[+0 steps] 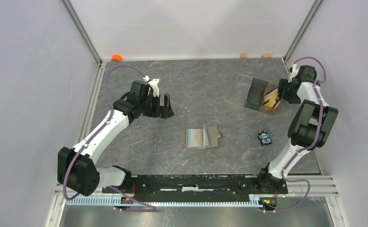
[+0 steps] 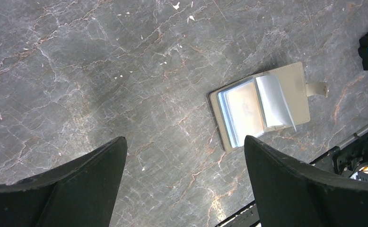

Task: Put the credit cards into the card holder
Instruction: Pick up the credit card from the storage box.

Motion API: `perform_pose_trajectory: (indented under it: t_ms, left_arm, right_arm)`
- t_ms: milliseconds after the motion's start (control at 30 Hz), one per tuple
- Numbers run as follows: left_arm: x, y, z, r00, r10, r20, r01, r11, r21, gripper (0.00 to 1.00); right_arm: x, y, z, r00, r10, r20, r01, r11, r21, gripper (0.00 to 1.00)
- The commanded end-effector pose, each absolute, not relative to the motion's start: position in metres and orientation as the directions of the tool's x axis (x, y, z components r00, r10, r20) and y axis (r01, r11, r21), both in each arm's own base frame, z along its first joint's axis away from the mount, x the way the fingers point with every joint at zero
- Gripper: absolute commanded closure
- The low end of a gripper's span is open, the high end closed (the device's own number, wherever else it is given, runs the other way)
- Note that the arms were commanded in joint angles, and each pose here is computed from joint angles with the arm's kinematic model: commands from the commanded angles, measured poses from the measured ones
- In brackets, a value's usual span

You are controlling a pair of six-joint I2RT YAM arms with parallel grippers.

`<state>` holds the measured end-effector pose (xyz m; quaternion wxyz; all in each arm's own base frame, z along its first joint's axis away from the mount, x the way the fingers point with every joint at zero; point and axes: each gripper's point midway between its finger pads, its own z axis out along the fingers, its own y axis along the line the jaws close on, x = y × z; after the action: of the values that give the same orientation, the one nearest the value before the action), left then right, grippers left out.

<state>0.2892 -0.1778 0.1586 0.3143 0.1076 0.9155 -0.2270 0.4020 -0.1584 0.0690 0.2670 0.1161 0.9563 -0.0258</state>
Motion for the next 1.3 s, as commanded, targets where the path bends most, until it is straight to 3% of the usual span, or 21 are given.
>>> perform_pose_trajectory:
  t_ms: [0,367,600,1067,1267]
  left_arm:
    - [0.288,-0.180,0.170,-0.743,0.074,-0.665,0.393,0.852,-0.345,0.00]
    - [0.288,-0.180,0.169,-0.746,0.075,-0.661,0.393,0.852,-0.346,0.00]
    - [0.287,-0.181,0.168,-0.749,0.075,-0.658,0.394,0.849,-0.351,0.00]
    - [0.287,-0.181,0.167,-0.751,0.076,-0.656,0.393,0.849,-0.353,0.00]
    - [0.287,-0.180,0.166,-0.749,0.081,-0.658,0.395,0.852,-0.345,0.00]
  right_arm:
    - [0.420,-0.169,0.102,-0.776,0.193,-0.601,0.239,0.971,0.003,0.32]
    - [0.434,-0.164,0.095,-0.763,0.180,-0.620,0.197,0.980,0.042,0.47]
    - [0.435,-0.166,0.101,-0.748,0.173,-0.640,0.199,0.979,0.031,0.68]
    - [0.434,-0.169,0.142,-0.691,0.155,-0.706,0.217,0.976,0.003,0.96]
    - [0.432,-0.157,0.163,-0.660,0.153,-0.735,0.188,0.981,0.035,0.98]
